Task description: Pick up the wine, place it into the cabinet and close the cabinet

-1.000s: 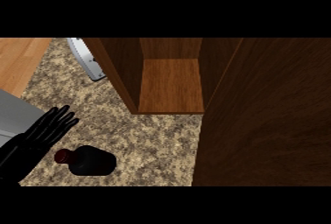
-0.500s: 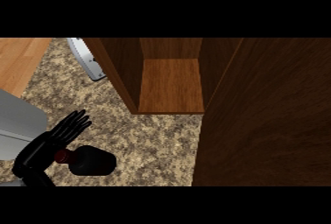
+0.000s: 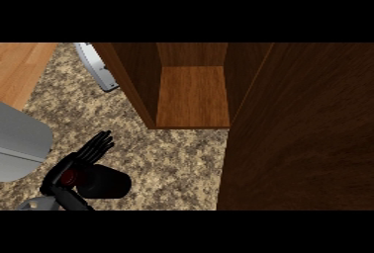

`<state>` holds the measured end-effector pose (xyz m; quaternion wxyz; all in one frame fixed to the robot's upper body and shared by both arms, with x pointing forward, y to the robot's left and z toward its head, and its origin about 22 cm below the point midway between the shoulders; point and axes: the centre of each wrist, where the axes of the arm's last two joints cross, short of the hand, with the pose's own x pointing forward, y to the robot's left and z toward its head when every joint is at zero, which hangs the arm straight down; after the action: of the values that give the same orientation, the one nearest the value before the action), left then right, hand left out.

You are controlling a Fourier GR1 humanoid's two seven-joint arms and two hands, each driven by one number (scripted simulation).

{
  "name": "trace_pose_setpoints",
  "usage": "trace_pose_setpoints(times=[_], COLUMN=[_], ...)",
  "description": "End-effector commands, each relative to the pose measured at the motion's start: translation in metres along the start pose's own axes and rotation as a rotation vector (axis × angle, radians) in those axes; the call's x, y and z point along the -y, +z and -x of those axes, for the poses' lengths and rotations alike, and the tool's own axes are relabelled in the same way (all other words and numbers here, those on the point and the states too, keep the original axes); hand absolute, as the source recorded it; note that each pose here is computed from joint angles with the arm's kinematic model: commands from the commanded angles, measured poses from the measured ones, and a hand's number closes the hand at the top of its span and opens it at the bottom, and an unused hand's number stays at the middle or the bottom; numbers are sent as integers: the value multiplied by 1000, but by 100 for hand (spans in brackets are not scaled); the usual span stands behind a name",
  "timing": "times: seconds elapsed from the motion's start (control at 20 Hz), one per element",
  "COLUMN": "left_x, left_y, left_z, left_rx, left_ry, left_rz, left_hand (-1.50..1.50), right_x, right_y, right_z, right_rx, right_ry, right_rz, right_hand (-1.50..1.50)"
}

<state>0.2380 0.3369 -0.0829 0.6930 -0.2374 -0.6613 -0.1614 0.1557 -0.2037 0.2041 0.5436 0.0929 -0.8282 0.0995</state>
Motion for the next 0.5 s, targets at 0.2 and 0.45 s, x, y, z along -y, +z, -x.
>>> trace_pose_setpoints(times=[0.2, 0.45], left_x=[13, 2], left_y=[6, 0], left_z=[43, 47], left_rx=[24, 20], left_ry=[80, 172], left_rz=[93, 62], left_hand=[-150, -150], right_x=[5, -9], right_y=[2, 14], right_z=[-16, -15], right_rx=[48, 39], right_ry=[-25, -44], right_rz=[-10, -42], right_hand=[-150, -150])
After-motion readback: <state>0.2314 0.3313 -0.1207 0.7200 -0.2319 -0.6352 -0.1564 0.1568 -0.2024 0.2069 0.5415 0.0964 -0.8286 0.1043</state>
